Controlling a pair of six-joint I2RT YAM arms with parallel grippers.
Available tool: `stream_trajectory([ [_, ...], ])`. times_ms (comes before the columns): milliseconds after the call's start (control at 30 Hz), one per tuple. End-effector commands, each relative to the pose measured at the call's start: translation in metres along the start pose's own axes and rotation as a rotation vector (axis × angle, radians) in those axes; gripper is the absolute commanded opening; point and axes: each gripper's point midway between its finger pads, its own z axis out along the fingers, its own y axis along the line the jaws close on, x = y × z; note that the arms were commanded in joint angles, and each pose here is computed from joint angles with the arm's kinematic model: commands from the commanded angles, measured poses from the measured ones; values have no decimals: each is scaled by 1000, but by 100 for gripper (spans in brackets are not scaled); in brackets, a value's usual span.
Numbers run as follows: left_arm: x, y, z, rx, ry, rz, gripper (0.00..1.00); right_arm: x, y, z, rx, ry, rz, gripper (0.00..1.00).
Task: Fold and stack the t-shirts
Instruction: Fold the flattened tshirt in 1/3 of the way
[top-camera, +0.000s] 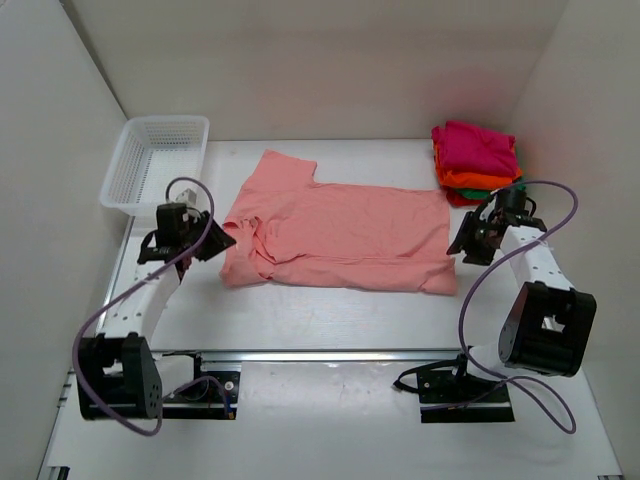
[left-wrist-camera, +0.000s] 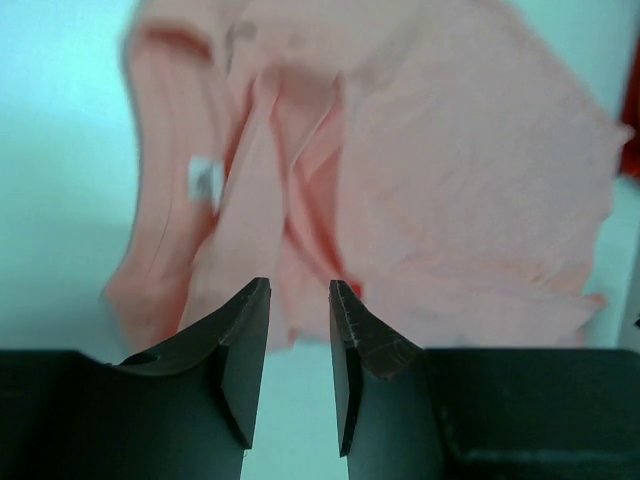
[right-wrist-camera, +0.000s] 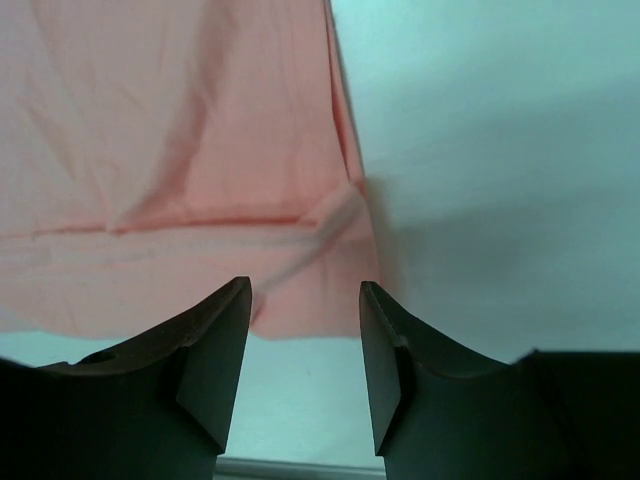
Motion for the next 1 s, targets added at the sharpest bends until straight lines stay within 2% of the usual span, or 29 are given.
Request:
stream_trajectory([
  [0,56,46,-25,-187,99,10,41,25,6,-13,-5,42,11,45],
  [167,84,78,-37,-304,92,-44,42,45,6,-17,-28,45,35,44],
  [333,94,93,-34,-364,112,-90,42,53,5,-18,-25,64,20,44],
  [467,97,99,-30,-372,68,-139,43,54,2,-18,-20,58,17,44],
  [600,104,97,-18,-342,81,-189,44,54,2,-19,-26,58,19,43],
  [733,100,96,-10,-339,53,-219,44,55,3,-16,-28,62,24,43],
  [833,81,98,-11,-347,-37,-231,42,55,0,-16,-24,61,19,43],
  [967,80,100,-13,-357,-29,-218,40,55,-3,-15,-16,65,24,42],
])
